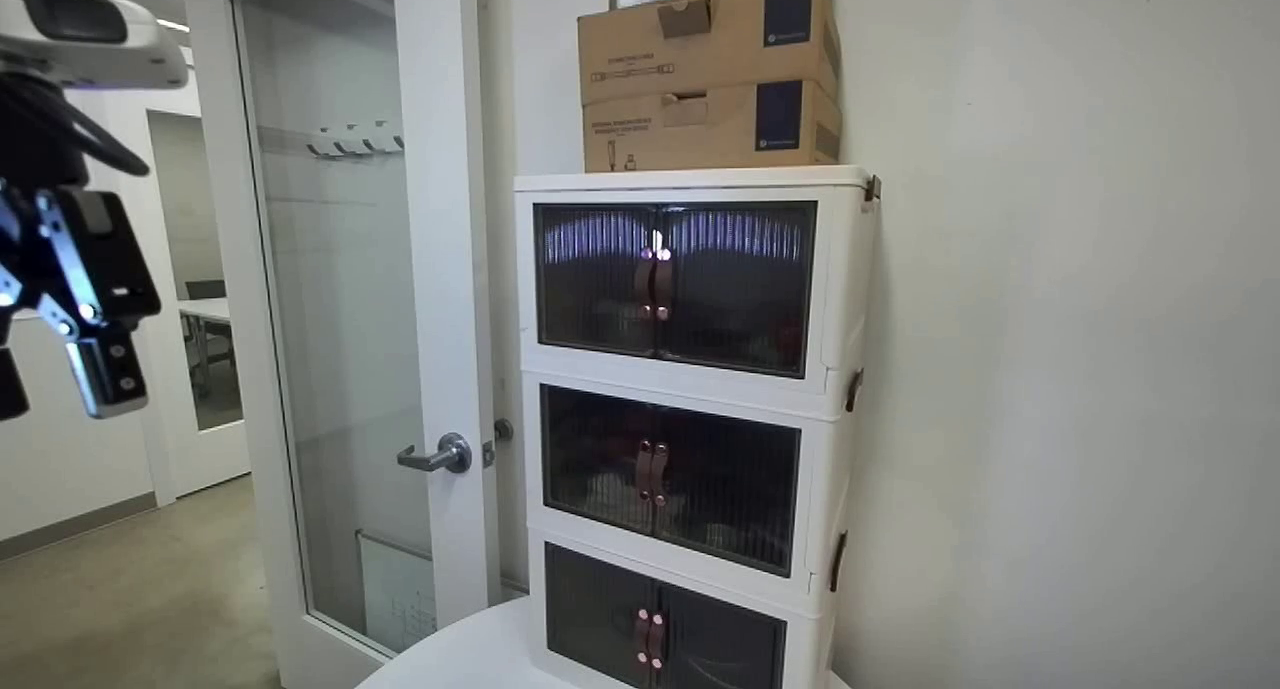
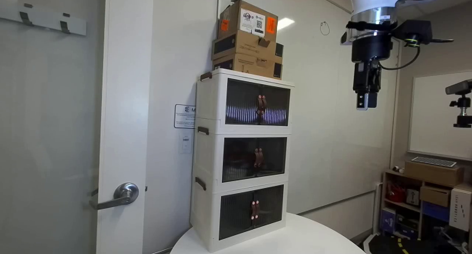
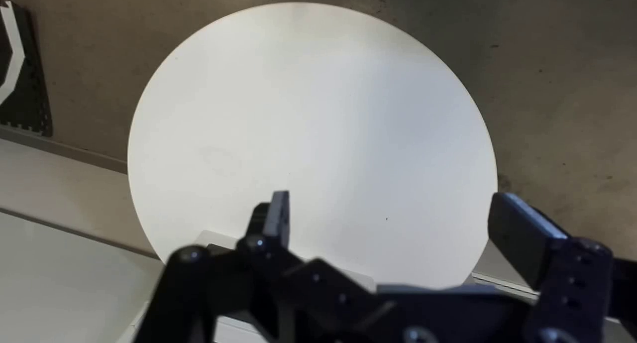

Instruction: Open the top drawer

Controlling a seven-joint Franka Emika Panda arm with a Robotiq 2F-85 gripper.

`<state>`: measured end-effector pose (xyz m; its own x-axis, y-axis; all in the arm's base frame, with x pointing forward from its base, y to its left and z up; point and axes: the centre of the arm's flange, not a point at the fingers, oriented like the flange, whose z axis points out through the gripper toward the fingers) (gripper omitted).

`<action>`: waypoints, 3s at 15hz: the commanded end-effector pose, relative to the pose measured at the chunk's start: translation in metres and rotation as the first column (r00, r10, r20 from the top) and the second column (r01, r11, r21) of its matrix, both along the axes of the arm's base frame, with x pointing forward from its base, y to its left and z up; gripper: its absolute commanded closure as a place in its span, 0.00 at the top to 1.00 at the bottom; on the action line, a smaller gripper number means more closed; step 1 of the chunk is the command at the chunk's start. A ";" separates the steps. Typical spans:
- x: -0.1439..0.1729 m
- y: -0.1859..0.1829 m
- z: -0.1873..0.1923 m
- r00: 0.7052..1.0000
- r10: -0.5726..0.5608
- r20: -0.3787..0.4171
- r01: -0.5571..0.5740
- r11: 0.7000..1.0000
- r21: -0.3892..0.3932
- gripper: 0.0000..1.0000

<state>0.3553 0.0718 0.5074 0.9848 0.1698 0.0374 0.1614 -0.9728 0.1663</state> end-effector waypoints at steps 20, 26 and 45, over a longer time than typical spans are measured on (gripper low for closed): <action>0.123 0.009 -0.031 0.465 -0.318 0.826 0.552 0.834 0.011 1.00; 0.179 0.030 -0.014 0.170 -0.249 0.953 0.620 0.779 0.094 1.00; 0.261 0.142 0.008 0.063 -0.487 0.871 0.735 0.613 0.290 1.00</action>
